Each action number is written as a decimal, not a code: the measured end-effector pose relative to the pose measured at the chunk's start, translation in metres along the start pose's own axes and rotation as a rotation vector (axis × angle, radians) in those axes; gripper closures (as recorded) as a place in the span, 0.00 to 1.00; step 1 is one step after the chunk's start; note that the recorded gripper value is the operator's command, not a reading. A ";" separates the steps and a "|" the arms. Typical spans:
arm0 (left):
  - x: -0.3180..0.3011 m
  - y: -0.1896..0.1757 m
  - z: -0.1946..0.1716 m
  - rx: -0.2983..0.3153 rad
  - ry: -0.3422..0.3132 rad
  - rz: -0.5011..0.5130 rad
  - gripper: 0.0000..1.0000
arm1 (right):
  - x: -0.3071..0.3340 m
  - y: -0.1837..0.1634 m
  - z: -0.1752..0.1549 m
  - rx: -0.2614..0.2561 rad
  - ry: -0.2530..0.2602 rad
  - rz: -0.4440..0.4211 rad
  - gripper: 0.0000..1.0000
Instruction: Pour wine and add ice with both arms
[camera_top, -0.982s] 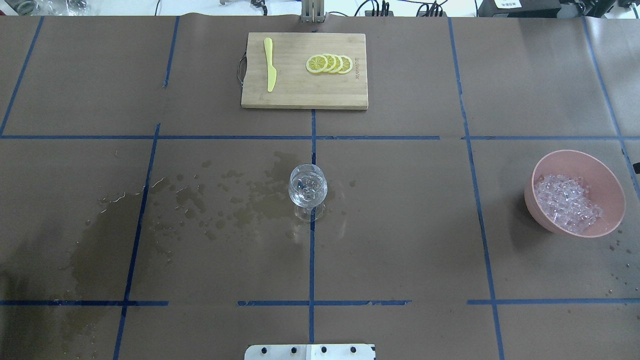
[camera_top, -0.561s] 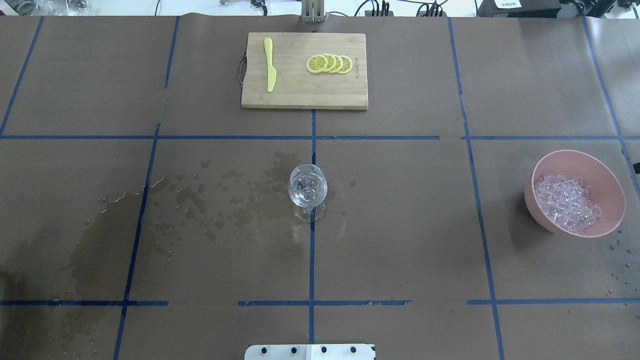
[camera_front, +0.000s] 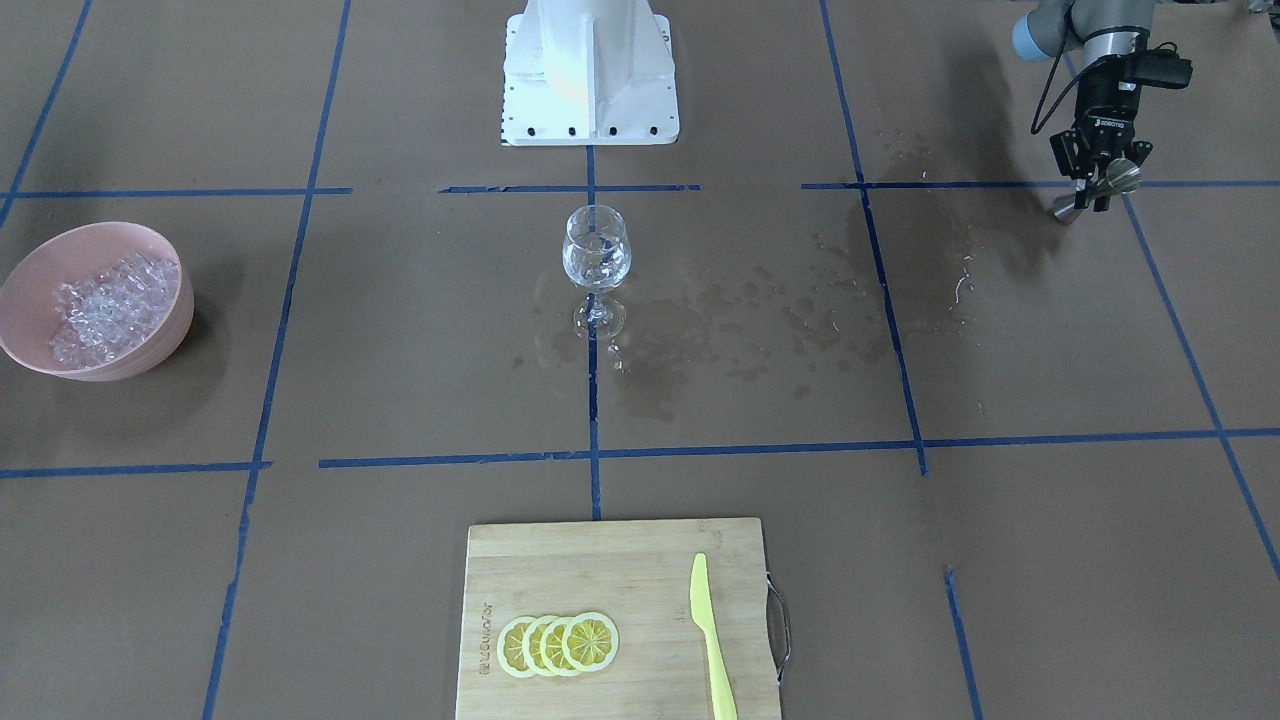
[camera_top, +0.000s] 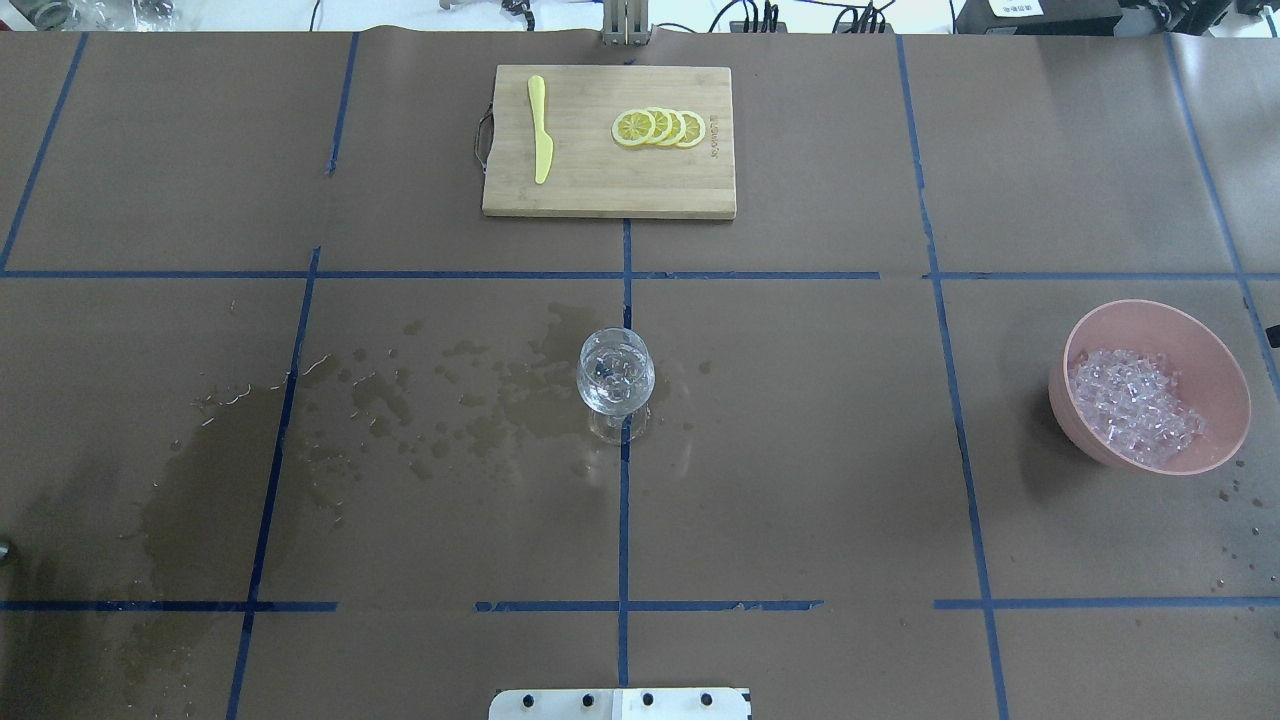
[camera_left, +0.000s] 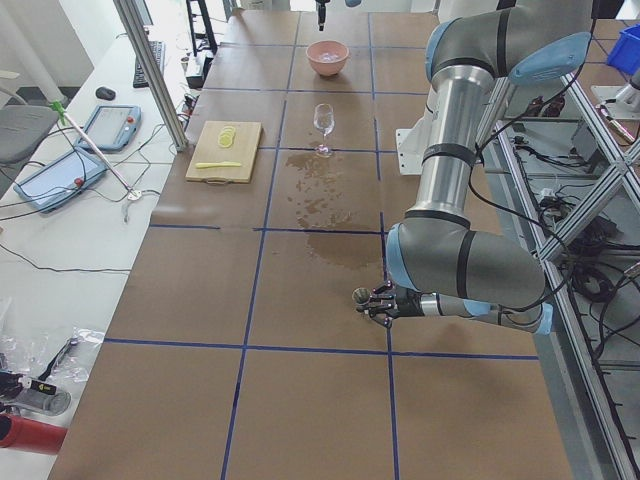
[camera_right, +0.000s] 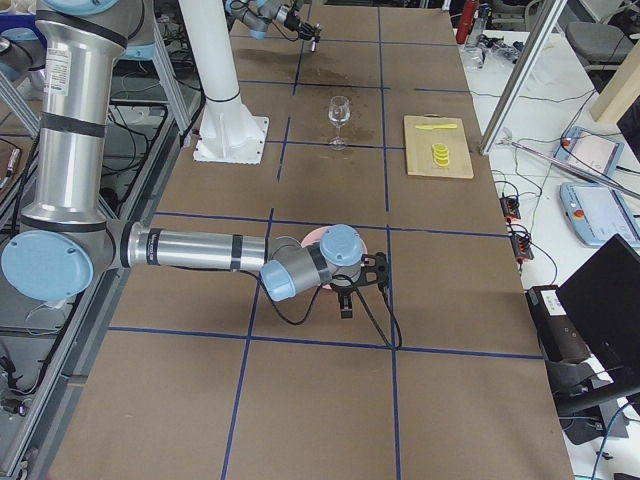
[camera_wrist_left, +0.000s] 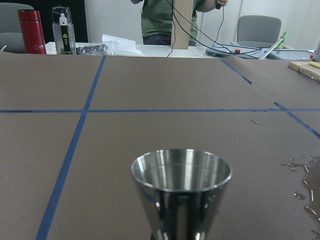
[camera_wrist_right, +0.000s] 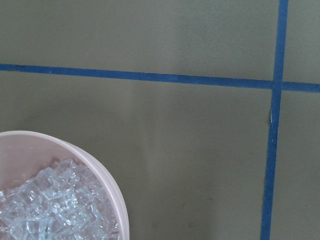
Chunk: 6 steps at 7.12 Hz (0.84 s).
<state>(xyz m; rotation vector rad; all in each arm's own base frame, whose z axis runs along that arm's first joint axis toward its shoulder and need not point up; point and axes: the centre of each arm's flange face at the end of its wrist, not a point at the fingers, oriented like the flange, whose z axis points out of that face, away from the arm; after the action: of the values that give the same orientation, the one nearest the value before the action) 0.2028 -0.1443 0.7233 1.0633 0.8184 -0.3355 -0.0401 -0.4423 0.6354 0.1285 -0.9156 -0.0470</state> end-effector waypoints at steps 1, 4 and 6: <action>0.004 0.003 -0.001 -0.002 0.001 0.007 0.53 | 0.000 0.000 0.000 0.000 0.000 0.000 0.00; 0.007 0.004 -0.002 -0.005 0.002 0.010 0.17 | 0.000 0.000 0.000 0.000 -0.001 0.001 0.00; 0.010 0.001 -0.003 -0.009 0.004 0.055 0.13 | -0.001 0.000 -0.001 0.001 -0.002 0.001 0.00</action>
<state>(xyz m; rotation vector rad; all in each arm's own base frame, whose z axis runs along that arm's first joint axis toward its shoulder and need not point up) 0.2089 -0.1399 0.7164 1.0760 0.7922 -0.2828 -0.0400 -0.4423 0.6346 0.1288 -0.9173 -0.0462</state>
